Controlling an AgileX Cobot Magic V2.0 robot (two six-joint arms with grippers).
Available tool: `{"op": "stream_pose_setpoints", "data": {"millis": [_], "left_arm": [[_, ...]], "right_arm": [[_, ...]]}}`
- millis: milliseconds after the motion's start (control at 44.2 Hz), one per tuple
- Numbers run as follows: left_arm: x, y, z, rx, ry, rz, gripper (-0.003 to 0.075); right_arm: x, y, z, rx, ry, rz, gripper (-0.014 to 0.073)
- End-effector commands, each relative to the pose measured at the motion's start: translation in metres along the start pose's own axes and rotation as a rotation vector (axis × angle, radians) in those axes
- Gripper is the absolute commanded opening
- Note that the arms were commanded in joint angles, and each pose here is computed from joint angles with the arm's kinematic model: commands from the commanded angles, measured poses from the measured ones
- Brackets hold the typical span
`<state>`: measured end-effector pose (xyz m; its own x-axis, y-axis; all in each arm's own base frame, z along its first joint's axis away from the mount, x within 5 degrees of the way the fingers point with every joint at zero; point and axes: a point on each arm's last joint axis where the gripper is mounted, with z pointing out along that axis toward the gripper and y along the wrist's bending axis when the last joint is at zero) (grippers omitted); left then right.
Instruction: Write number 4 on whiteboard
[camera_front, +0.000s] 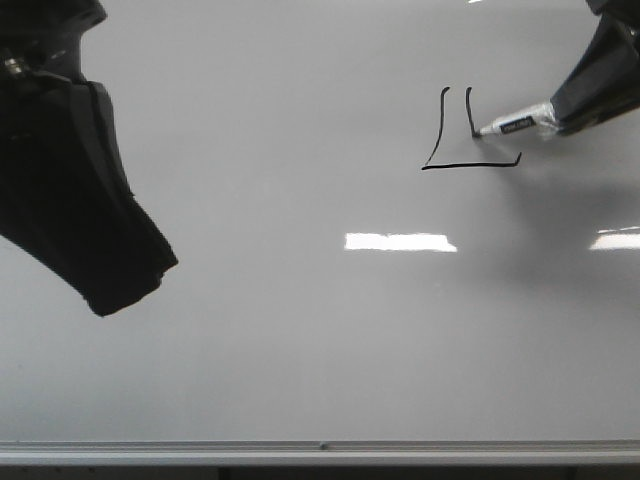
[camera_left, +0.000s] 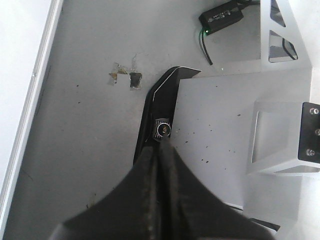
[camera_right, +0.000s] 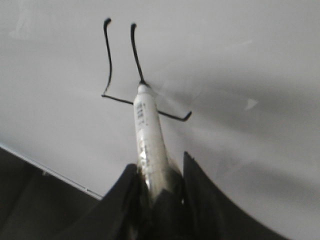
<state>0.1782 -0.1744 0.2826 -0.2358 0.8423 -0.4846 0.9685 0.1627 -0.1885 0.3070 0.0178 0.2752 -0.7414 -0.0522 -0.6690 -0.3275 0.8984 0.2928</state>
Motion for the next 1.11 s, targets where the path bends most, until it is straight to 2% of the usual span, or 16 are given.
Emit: {"op": "stream_pose_setpoints", "data": {"millis": [0, 113, 204, 430, 566, 634, 702, 770, 815, 838, 951, 1087], "left_arm": [[-0.011, -0.006, -0.013, -0.016, -0.079, 0.009, -0.0020], [-0.011, -0.006, -0.013, -0.016, -0.079, 0.009, -0.0020], [-0.011, -0.006, -0.013, -0.016, -0.079, 0.009, -0.0020], [-0.011, -0.006, -0.013, -0.016, -0.079, 0.009, -0.0020], [-0.013, -0.004, -0.013, -0.042, -0.098, 0.008, 0.0008], [-0.014, -0.002, -0.013, -0.061, -0.111, 0.007, 0.0115], [-0.015, 0.000, -0.013, -0.078, -0.123, 0.006, 0.0329], [-0.016, 0.001, -0.013, -0.090, -0.132, 0.006, 0.0583], [-0.017, 0.002, -0.014, -0.105, -0.143, 0.006, 0.0692], [-0.017, 0.003, -0.014, -0.112, -0.148, 0.005, 0.0705], [-0.020, 0.006, -0.015, -0.147, -0.173, 0.035, 0.0628], [-0.024, 0.007, -0.017, -0.168, -0.216, 0.070, 0.0619]], "right_arm": [[0.007, -0.001, -0.002, 0.037, -0.016, 0.016, -0.0110], [0.024, -0.003, 0.006, 0.045, 0.024, 0.043, -0.0110], [0.023, 0.001, 0.003, 0.026, 0.029, 0.036, -0.0110], [0.012, 0.032, -0.045, -0.031, -0.070, -0.047, -0.0110], [0.008, 0.054, -0.071, -0.127, -0.042, -0.122, -0.0110], [0.009, 0.060, -0.076, -0.157, 0.016, -0.172, -0.0110], [0.012, 0.066, -0.075, -0.153, 0.080, -0.248, -0.0110], [0.018, 0.074, -0.071, -0.155, 0.146, -0.328, -0.0110], [0.021, 0.082, -0.067, -0.163, 0.185, -0.385, -0.0110], [0.023, 0.085, -0.066, -0.169, 0.199, -0.407, -0.0110], [0.029, 0.109, -0.060, -0.225, 0.242, -0.519, -0.0110], [0.034, 0.131, -0.056, -0.278, 0.241, -0.591, -0.0110]]}}
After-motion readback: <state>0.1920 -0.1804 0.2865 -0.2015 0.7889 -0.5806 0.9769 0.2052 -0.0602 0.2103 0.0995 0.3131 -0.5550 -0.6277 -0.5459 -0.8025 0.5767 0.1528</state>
